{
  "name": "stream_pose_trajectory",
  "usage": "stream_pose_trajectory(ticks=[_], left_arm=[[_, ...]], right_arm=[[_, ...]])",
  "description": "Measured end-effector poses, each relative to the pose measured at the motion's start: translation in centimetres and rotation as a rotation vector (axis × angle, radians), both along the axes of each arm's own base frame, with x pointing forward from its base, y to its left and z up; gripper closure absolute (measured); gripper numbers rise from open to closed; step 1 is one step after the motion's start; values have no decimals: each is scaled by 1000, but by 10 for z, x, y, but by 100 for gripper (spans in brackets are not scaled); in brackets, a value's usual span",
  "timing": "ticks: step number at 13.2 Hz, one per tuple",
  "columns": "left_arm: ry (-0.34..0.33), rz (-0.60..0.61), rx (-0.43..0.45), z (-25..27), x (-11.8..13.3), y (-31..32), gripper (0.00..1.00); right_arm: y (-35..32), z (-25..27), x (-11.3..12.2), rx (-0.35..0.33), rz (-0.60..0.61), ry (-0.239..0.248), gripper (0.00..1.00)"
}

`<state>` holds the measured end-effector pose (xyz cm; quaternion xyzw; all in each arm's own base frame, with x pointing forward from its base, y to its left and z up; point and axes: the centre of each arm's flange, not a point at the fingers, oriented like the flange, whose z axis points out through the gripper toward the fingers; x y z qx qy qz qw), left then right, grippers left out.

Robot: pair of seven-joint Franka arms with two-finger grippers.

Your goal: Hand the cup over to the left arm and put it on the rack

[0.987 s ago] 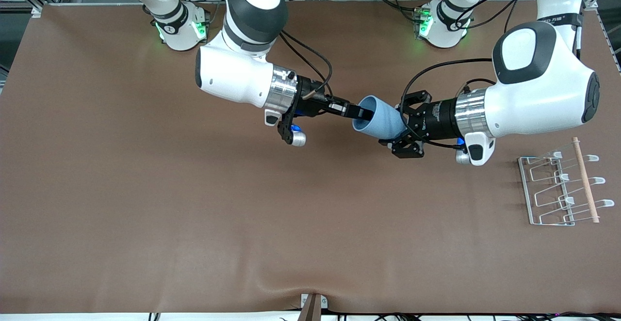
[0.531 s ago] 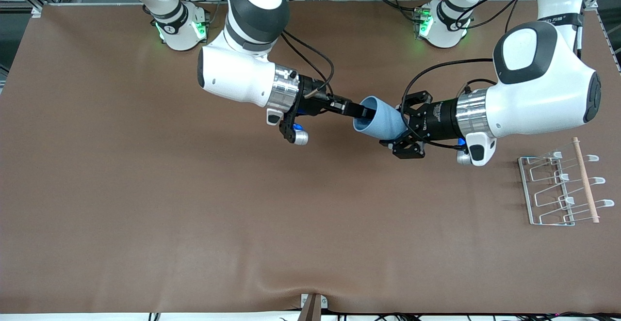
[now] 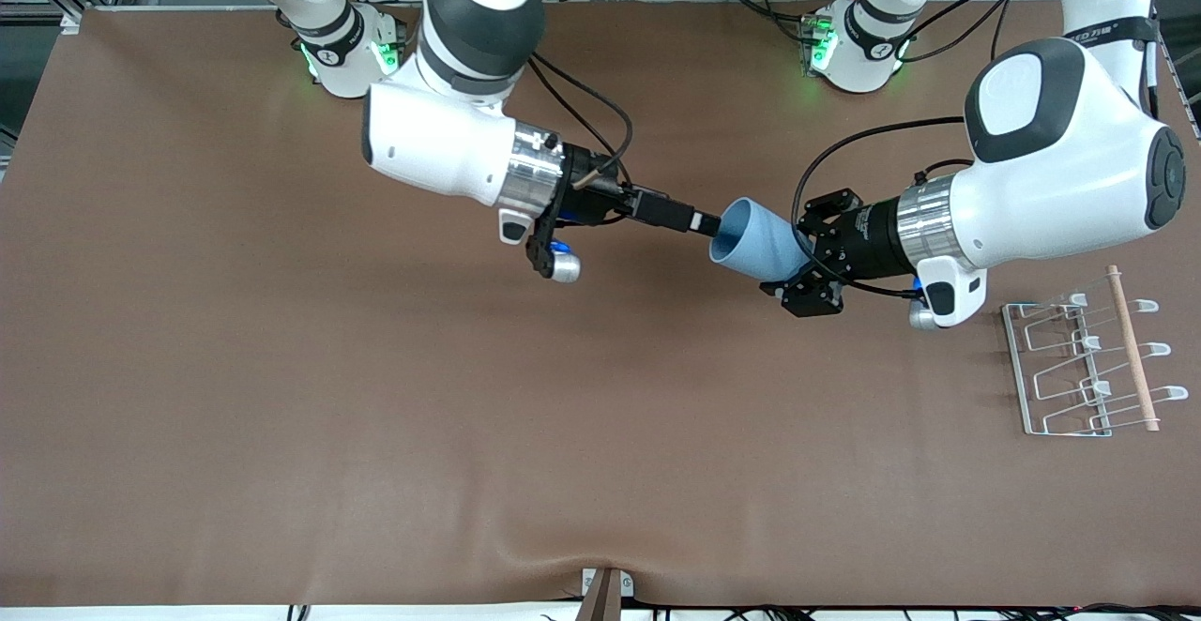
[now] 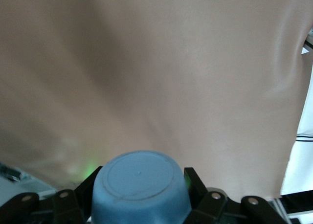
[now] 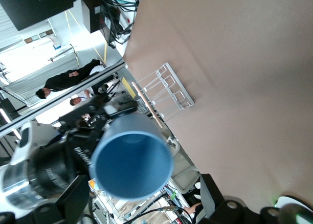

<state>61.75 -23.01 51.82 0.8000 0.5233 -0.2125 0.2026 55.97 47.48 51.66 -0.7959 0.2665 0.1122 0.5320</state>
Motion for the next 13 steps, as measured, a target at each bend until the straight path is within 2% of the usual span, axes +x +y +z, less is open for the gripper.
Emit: stream_pose_trajectory(ticks=[4, 6, 10, 13], left_arm=[[-95, -166, 168, -11, 0, 16, 30], [-127, -255, 244, -16, 0, 22, 30], [-197, -455, 438, -22, -1, 33, 30], [-243, -612, 556, -23, 7, 58, 30]], right_arm=[[-36, 5, 16, -9, -47, 1, 0], [-54, -3, 25, -47, -59, -5, 0], [-73, -23, 32, -172, -29, -39, 0], [-103, -33, 39, -311, 77, -49, 0]])
